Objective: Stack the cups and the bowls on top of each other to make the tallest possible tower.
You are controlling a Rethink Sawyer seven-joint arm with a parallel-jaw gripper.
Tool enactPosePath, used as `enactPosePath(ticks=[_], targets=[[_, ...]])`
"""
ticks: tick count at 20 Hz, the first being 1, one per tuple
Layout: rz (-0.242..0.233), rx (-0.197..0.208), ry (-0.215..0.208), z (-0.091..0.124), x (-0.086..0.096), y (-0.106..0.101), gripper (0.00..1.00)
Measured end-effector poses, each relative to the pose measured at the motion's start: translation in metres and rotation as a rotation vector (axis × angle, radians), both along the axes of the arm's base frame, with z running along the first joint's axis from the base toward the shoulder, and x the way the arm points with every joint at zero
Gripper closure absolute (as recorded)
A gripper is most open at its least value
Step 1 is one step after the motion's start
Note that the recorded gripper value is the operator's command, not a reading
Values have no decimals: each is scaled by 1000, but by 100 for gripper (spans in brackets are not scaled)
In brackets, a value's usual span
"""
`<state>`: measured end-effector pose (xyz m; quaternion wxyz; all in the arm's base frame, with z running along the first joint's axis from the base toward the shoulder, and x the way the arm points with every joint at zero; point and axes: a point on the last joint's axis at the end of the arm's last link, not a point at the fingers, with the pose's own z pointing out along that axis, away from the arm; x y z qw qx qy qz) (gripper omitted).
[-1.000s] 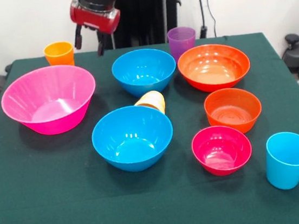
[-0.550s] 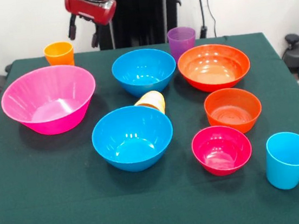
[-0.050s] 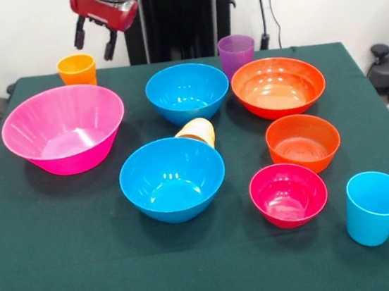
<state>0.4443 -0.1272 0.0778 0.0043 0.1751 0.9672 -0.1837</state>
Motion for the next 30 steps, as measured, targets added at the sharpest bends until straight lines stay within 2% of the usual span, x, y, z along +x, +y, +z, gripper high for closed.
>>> enactPosePath(ticks=[4,9,11,20,24,30], targets=[[-22,-4,12,-6,-8,-11,0],[-65,-4,20,-22,-22,-35,0],[-87,-7,18,-31,-30,-48,0],[-148,-6,5,-53,-51,-80,0],[-156,-4,-2,-62,-56,-86,0],[-135,0,-13,-76,-61,-79,0]])
